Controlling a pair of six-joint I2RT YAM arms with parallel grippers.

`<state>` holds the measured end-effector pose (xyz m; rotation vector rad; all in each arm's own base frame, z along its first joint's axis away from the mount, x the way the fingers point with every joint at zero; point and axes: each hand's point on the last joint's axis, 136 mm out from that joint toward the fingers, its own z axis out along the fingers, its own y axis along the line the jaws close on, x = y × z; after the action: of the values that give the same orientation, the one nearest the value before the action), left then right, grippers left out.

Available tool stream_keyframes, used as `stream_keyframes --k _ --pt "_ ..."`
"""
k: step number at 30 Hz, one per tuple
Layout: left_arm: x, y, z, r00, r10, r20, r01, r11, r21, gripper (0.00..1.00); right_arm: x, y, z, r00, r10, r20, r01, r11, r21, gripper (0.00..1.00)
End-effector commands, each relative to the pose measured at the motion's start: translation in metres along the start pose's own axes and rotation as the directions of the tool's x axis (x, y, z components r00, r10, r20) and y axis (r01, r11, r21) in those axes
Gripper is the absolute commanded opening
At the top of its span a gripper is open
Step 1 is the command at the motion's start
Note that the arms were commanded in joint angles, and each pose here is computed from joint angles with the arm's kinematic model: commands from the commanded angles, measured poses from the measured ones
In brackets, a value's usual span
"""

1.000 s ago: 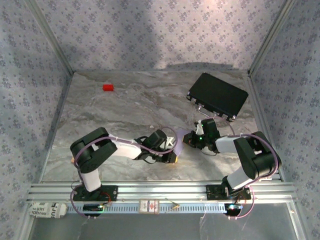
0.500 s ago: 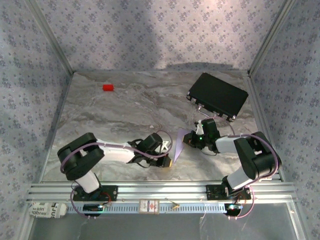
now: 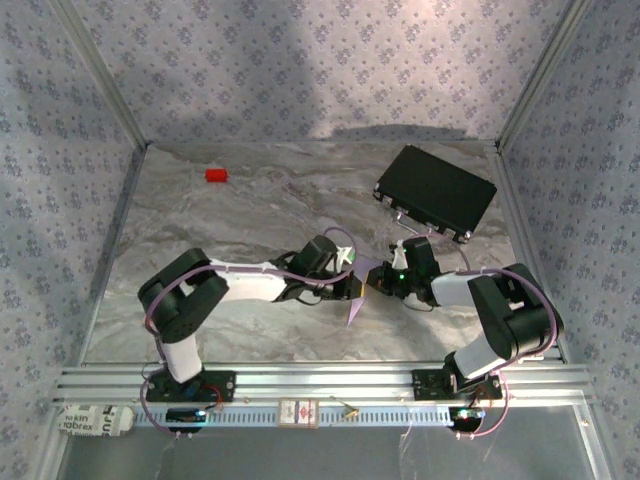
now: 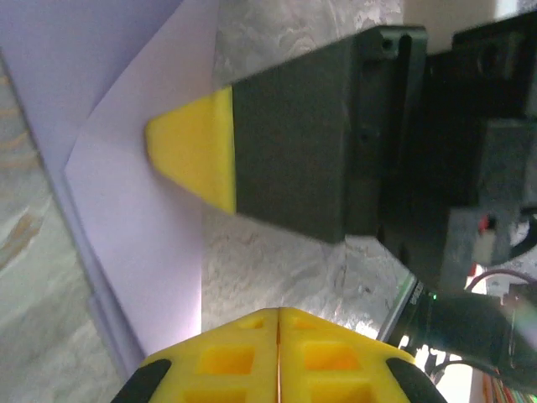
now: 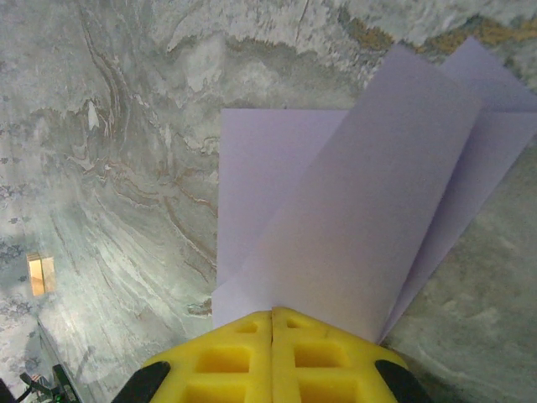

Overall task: Fold a paper plane with a square sheet of paper (pick it up from the middle)
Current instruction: Fold the wing for the fifth time at the center of the table.

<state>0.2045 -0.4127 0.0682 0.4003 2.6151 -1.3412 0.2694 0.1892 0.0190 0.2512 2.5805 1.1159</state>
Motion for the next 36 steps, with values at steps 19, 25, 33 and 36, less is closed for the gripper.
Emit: stream_keyframes --k 19,25,33,36 --pt "0.068 0.096 0.018 0.977 -0.088 -0.196 0.033 0.962 -0.271 0.03 -0.007 -0.006 -0.021 0.999 -0.014 0.043 0.009 0.994 0.107 0.10" --pt "0.077 0.100 0.017 0.973 -0.092 -0.213 0.037 0.968 -0.250 0.03 -0.015 0.016 -0.036 0.993 -0.068 0.096 0.064 0.997 0.046 0.11" --pt "0.072 0.098 0.017 0.974 -0.090 -0.209 0.036 0.968 -0.247 0.02 -0.003 0.033 -0.015 0.993 -0.108 0.040 0.108 0.994 0.003 0.10" --pt "0.071 0.098 0.017 0.974 -0.091 -0.209 0.037 0.968 -0.247 0.02 -0.002 0.030 -0.006 0.994 -0.108 0.019 0.108 0.994 0.007 0.10"
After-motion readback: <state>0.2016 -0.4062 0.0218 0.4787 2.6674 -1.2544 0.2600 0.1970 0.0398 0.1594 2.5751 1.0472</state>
